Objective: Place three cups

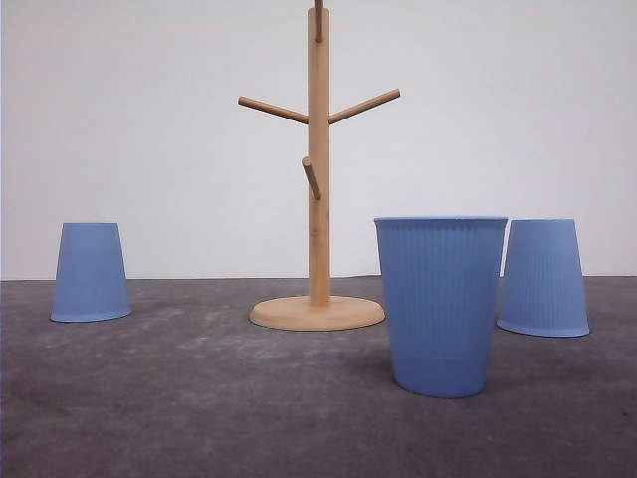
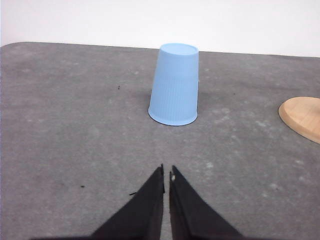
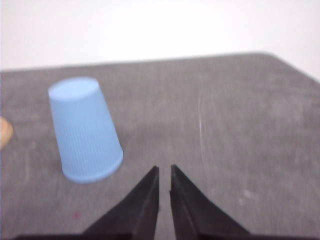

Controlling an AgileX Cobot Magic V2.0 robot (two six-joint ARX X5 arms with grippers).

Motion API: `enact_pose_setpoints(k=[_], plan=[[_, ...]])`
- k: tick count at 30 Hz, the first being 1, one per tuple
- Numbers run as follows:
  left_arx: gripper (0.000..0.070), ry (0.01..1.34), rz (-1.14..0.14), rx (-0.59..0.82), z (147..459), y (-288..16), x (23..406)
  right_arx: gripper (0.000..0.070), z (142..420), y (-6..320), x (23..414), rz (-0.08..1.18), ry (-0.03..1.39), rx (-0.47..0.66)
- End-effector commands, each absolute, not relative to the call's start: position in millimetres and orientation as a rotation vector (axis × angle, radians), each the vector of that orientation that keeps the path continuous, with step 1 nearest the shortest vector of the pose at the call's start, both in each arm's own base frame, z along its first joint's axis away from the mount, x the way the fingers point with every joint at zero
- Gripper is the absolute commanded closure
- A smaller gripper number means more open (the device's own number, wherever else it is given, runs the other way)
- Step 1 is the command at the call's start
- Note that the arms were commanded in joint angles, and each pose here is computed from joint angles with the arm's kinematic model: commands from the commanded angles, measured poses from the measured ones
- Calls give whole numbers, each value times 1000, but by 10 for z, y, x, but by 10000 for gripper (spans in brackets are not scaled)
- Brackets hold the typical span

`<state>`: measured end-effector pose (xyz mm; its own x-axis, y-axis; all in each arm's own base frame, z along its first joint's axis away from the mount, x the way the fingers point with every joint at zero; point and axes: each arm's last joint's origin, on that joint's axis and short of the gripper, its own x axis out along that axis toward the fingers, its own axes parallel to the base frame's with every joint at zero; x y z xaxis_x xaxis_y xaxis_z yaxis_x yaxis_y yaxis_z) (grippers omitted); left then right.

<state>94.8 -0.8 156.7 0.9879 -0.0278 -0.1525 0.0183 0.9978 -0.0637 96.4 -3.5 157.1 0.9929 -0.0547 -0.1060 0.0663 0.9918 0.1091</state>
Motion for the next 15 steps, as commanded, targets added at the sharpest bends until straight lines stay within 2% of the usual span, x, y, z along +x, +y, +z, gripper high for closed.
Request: enact_pose_setpoints(k=[1, 5, 9, 11, 15], plan=[[700, 175, -16, -141, 1503, -9, 956, 660, 1609, -36, 969, -59, 56, 125], [700, 167, -4, -288, 1512, -9, 958, 659, 1665, -34, 970, -49, 1, 139], [700, 91, -8, -465, 1592, -9, 966, 670, 1705, -34, 970, -44, -43, 230], [700, 31, -22, -478, 1674, -9, 963, 693, 1741, -34, 967, -39, -78, 242], [697, -87, -48, -451, 1894, -8, 928, 694, 1932, -35, 930, -31, -186, 282]])
